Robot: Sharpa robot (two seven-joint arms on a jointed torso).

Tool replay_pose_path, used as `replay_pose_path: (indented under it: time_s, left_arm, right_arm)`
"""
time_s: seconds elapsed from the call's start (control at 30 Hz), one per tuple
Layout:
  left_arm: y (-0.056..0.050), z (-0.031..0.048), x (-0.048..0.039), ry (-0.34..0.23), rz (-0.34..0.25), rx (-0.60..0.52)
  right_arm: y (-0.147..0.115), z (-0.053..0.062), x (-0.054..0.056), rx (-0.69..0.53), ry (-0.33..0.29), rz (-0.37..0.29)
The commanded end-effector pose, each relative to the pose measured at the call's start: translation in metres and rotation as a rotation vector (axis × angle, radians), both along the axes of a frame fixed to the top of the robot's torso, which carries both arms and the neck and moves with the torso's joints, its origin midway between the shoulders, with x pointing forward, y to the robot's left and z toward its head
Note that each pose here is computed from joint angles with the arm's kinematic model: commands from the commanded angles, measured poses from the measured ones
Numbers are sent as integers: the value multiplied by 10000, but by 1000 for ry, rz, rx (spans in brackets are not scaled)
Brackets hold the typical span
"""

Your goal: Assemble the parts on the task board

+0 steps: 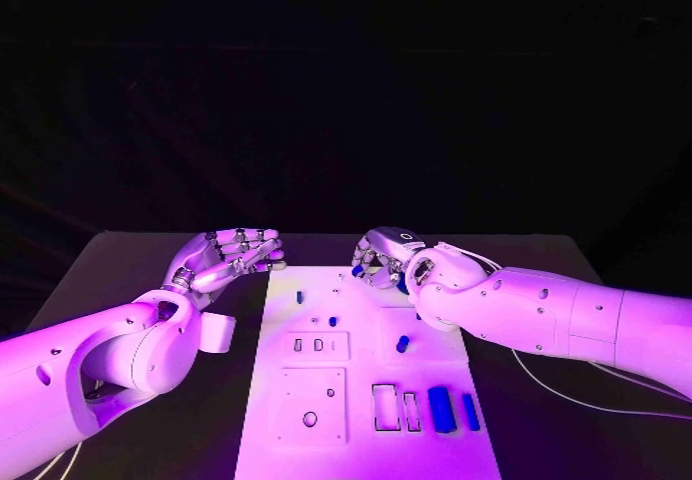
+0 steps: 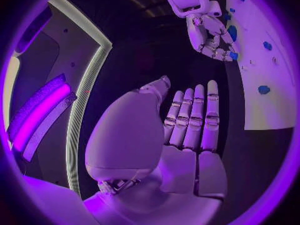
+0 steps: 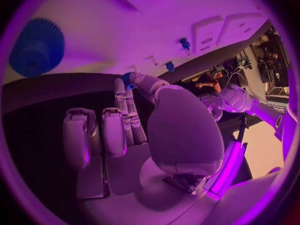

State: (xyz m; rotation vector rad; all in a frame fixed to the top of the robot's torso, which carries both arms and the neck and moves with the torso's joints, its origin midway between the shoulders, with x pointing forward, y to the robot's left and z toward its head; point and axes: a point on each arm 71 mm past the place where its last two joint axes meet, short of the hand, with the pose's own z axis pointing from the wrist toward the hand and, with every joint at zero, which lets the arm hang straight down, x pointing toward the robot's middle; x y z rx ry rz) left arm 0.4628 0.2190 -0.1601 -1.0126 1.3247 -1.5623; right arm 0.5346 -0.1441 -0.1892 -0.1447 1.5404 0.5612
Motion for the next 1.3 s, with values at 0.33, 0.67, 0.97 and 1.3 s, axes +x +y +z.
replay_pose_path:
  time_s: [0.33,0.67,0.97,1.3]
  left_arm:
    - [-51,32,7,-8,-24,-6]
    - [-42,42,23,-10,-20,-4]
    - [-31,44,36,-10,-17,-2]
    - [-20,44,42,-8,-13,1]
  right_arm:
    - [150,-46,85,19,19,-45]
    - [219,-96,69,15,48,-30]
    - [266,-100,48,23,50,-16]
    - [280,-94,38,29,45,-12]
